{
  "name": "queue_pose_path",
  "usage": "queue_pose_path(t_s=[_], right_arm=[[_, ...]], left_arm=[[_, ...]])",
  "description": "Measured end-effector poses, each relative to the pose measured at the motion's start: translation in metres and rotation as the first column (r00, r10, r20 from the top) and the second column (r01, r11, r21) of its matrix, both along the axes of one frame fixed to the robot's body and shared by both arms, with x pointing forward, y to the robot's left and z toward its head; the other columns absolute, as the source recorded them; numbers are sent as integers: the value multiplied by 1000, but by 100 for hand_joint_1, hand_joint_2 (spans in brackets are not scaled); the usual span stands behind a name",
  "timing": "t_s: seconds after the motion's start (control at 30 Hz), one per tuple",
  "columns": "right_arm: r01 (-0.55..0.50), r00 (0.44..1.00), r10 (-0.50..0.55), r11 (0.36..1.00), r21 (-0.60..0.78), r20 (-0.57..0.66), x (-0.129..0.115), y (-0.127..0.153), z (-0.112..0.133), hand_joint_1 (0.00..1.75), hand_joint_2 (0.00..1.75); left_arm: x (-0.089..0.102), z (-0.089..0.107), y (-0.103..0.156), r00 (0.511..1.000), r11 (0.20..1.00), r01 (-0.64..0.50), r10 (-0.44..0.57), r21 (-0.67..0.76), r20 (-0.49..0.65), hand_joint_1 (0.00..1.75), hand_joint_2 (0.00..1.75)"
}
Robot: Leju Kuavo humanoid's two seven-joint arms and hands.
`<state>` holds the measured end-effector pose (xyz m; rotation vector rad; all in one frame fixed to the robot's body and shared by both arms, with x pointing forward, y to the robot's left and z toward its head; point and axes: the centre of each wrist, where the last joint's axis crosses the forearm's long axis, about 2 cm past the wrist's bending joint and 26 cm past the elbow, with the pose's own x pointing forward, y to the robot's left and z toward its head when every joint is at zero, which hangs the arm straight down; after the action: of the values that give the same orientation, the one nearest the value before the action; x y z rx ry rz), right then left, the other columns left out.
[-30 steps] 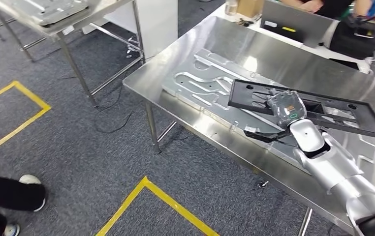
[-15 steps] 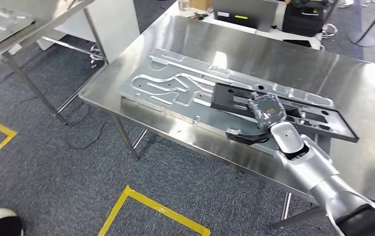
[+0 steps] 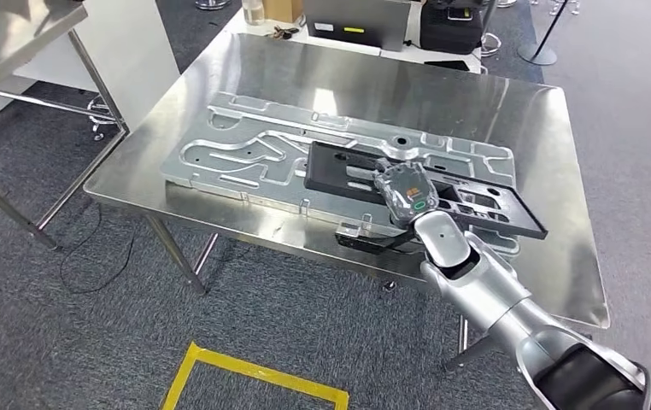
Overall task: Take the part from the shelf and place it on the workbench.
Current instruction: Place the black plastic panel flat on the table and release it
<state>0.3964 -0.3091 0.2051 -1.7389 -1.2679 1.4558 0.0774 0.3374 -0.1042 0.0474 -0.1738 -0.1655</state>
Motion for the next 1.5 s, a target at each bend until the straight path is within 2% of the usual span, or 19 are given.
queue_pose_path(t_s=[0.1,0.23,0.53,0.93,1.23,1.5], right_arm=[[-45,999,45,999,9,0,1,26,3,175,175],[-80,997,80,997,11,16,6,46,13,175,175],[-95,995,96,995,-13,26,21,69,21,175,175],[-58,994,51,995,-79,-96,32,64,0,175,175],[-50,990,34,992,-118,-136,38,65,-8,175,175],[-79,990,57,981,-177,-128,46,79,6,175,175]], left_arm=[[1,0,0,1000,1000,11,-11,5,-3,0,175],[4,0,-3,999,999,37,-37,6,-4,0,175],[14,2,-5,997,997,79,-79,8,3,0,175],[19,3,-8,995,995,95,-95,4,3,0,175],[20,3,-8,994,994,114,-114,-7,5,0,175],[23,4,-8,991,991,134,-134,-1,6,0,175]])
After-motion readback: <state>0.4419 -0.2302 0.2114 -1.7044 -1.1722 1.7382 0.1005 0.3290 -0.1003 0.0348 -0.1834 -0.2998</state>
